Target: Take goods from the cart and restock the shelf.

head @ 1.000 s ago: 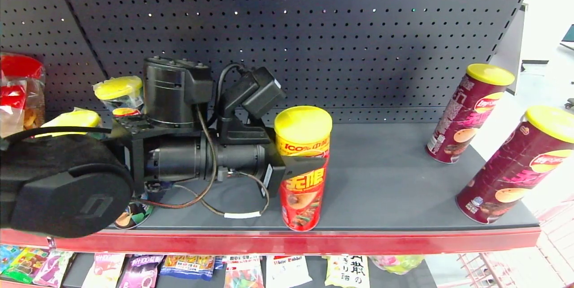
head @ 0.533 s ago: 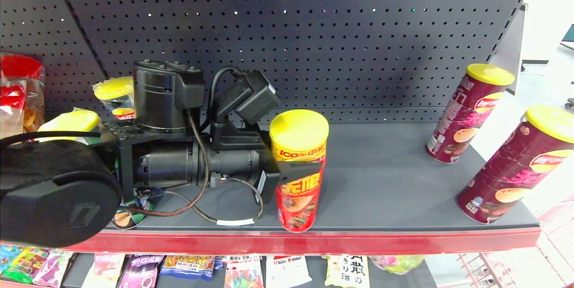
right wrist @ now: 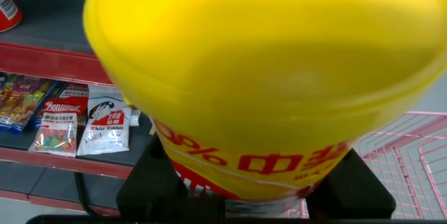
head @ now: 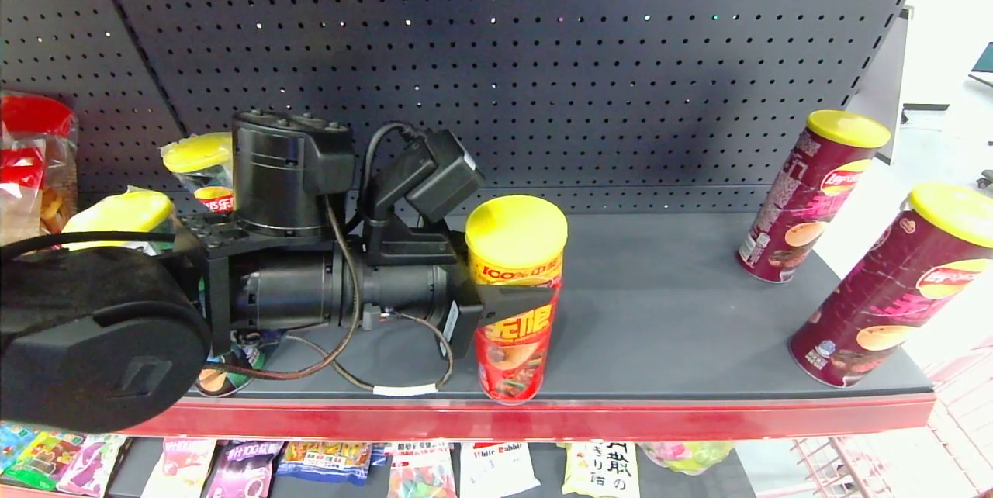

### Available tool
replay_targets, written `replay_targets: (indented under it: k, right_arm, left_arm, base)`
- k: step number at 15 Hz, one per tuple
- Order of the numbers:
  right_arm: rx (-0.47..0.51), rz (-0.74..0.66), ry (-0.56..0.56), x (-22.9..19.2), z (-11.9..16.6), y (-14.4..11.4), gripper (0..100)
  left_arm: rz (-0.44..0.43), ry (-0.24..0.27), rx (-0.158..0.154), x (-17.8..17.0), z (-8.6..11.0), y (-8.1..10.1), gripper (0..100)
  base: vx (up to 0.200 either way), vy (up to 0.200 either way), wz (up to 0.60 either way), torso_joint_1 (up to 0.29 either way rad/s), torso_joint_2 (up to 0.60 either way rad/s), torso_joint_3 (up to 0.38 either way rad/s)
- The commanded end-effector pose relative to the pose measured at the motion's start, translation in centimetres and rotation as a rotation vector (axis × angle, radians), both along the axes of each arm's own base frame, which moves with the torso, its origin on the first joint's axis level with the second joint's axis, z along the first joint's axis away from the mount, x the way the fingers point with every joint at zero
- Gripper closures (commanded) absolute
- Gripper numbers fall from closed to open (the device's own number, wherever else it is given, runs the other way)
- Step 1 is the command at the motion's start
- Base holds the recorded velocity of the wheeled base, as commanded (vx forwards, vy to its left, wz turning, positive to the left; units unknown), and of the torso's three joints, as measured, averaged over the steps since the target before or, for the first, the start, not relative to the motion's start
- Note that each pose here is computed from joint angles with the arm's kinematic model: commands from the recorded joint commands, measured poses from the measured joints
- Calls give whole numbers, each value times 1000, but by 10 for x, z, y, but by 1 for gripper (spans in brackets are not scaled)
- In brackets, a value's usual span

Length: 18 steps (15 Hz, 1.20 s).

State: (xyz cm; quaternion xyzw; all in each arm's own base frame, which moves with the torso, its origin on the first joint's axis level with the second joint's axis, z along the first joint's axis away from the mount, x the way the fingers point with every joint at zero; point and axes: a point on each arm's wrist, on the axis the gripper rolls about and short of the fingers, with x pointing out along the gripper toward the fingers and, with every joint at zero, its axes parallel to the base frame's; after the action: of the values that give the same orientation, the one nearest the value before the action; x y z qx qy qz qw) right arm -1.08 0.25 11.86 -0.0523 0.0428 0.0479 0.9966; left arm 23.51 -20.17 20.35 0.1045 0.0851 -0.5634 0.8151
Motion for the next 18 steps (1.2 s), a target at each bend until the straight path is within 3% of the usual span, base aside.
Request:
replay_targets:
  k: [1, 2, 5, 9, 13, 15, 17, 18]
  right_arm:
    - [0, 1, 3, 1, 0, 0, 100]
    - [0, 1, 3, 1, 0, 0, 100]
    - [0, 1, 1, 0, 1, 0, 100]
    - [4, 62, 23, 5, 10, 1, 100]
    - [3, 199, 100, 34, 49, 4, 100]
    - [-6, 312, 129, 62, 83, 13, 100]
    - [-12, 389, 142, 77, 99, 22, 100]
    - [-24, 476, 162, 101, 116, 38, 100]
  left_arm:
    - [0, 3, 3, 0, -1, 0, 100]
    - [0, 3, 3, 0, -1, 0, 0]
    - [5, 2, 3, -1, 0, 1, 0]
    - [60, 16, 31, -16, -7, 16, 0]
    - [125, -3, 24, -46, -3, 54, 0]
    - [161, -4, 41, -74, -10, 75, 0]
    - [196, -1, 60, -88, -17, 85, 0]
    - [227, 5, 81, -103, -24, 96, 0]
  base:
    - [0, 0, 0, 0, 0, 0]
    - [0, 0, 0, 0, 0, 0]
    - [0, 0, 0, 0, 0, 0]
    - [0, 0, 0, 0, 0, 0]
    - [0, 0, 0, 0, 0, 0]
    - [0, 0, 0, 0, 0, 0]
    - [0, 0, 0, 0, 0, 0]
    - [0, 0, 0, 0, 0, 0]
